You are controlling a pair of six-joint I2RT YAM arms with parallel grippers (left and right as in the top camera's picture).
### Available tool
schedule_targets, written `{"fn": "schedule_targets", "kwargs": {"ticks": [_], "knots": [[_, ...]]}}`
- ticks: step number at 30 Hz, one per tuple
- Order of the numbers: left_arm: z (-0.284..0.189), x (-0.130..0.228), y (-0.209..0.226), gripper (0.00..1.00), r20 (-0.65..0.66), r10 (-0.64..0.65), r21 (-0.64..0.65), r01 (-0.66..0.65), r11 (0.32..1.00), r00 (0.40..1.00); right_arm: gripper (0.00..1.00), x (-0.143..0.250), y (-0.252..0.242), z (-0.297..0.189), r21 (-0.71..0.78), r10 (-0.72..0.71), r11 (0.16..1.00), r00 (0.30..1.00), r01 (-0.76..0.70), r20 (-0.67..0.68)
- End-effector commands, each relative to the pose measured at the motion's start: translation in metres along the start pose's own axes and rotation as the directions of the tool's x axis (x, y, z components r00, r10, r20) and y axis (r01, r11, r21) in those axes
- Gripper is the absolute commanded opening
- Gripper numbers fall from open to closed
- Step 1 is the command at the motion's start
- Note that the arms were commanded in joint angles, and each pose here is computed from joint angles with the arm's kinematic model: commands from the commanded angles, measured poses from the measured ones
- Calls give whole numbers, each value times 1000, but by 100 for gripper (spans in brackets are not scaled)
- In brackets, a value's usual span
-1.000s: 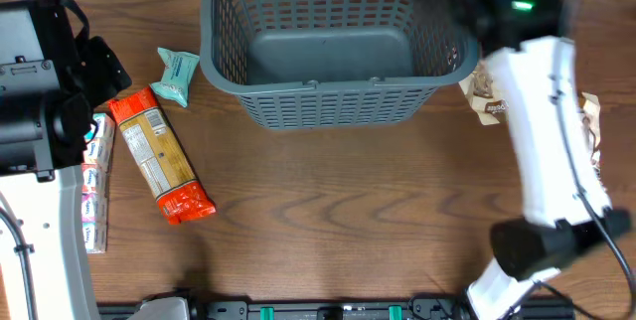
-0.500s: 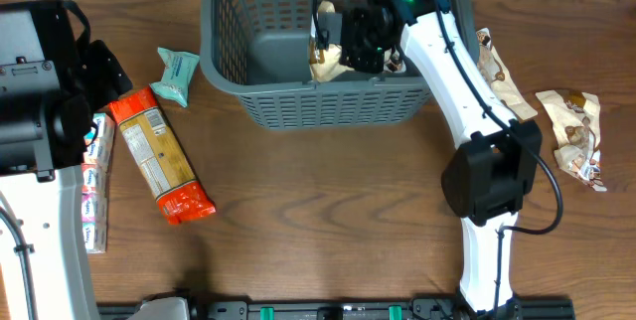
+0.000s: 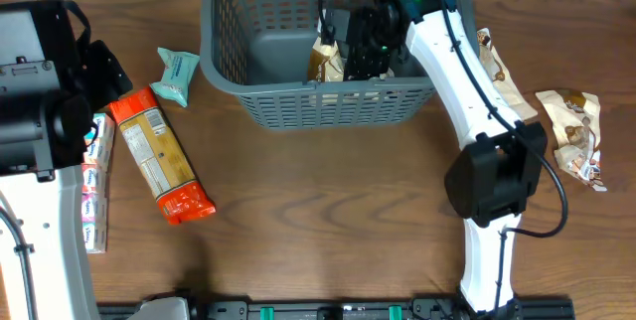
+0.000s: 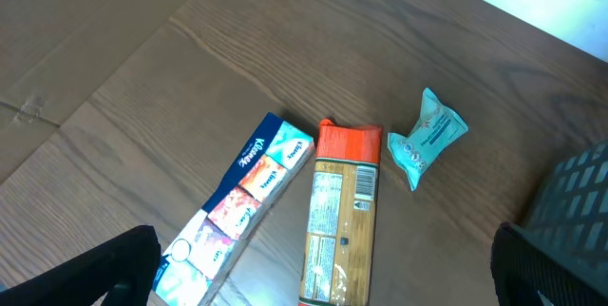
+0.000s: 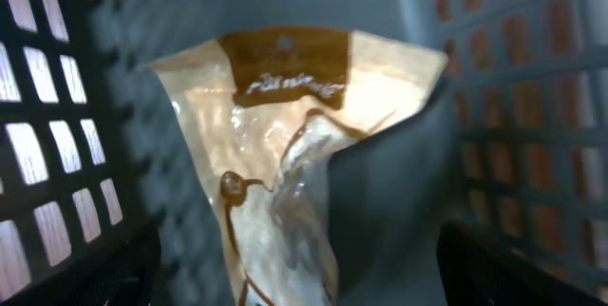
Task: Pack container
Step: 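Open the right gripper to drop the pouch into the basket, then move the right gripper back and grasp another Pantree pouch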
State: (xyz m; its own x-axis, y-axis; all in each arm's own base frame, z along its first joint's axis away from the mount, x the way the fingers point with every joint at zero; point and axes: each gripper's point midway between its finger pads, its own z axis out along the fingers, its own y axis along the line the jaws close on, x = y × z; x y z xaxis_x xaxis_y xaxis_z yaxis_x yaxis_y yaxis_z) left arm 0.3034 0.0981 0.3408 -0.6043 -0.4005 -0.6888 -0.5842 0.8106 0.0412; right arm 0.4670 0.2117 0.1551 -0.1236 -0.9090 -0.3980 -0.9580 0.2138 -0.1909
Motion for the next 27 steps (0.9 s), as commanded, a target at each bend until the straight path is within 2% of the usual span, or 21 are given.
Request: {"fn": "schedule_targets", "kwargs": {"ticks": [1, 5, 9, 11, 13, 14, 16, 18, 22, 24, 27], "knots": [[-1, -1, 4, 100, 3, -6, -12, 6, 1000, 1000, 80, -46, -21, -90, 190, -36, 982, 990, 10, 135], [-1, -1, 4, 100, 3, -6, -12, 6, 1000, 1000, 86, -67, -49, -194, 378, 19, 916, 955, -134, 295], [-1, -1, 4, 100, 3, -6, -12, 6, 1000, 1000, 91, -51, -69, -288, 504, 82, 806, 901, -311, 426], [-1, -1, 4, 100, 3, -6, -11, 6, 1000, 1000, 94, -23, -82, -320, 541, 192, 707, 859, -457, 474], [-1, -1, 4, 100, 3, -7, -11, 7, 1000, 1000, 95, 20, -99, -343, 565, 345, 545, 779, -620, 523], [-1, -1, 4, 100, 3, -7, -11, 7, 1000, 1000, 94, 46, -107, -352, 562, 425, 439, 714, -700, 557], [-1, -1, 4, 100, 3, -22, -11, 22, 1000, 1000, 90, 86, -117, -354, 537, 522, 321, 619, -780, 588], [-1, -1, 3, 100, 3, -29, -11, 29, 1000, 1000, 87, 119, -123, -346, 522, 594, 258, 560, -813, 578], [-1, -1, 4, 100, 3, -29, -11, 29, 1000, 1000, 88, 180, -135, -312, 545, 719, 176, 485, -820, 498], [-1, -1, 4, 100, 3, -29, -11, 29, 1000, 1000, 89, 205, -141, -287, 563, 771, 167, 463, -810, 438], [-1, -1, 3, 100, 4, -29, -11, 29, 1000, 1000, 91, 227, -145, -241, 567, 825, 232, 469, -791, 316]]}}
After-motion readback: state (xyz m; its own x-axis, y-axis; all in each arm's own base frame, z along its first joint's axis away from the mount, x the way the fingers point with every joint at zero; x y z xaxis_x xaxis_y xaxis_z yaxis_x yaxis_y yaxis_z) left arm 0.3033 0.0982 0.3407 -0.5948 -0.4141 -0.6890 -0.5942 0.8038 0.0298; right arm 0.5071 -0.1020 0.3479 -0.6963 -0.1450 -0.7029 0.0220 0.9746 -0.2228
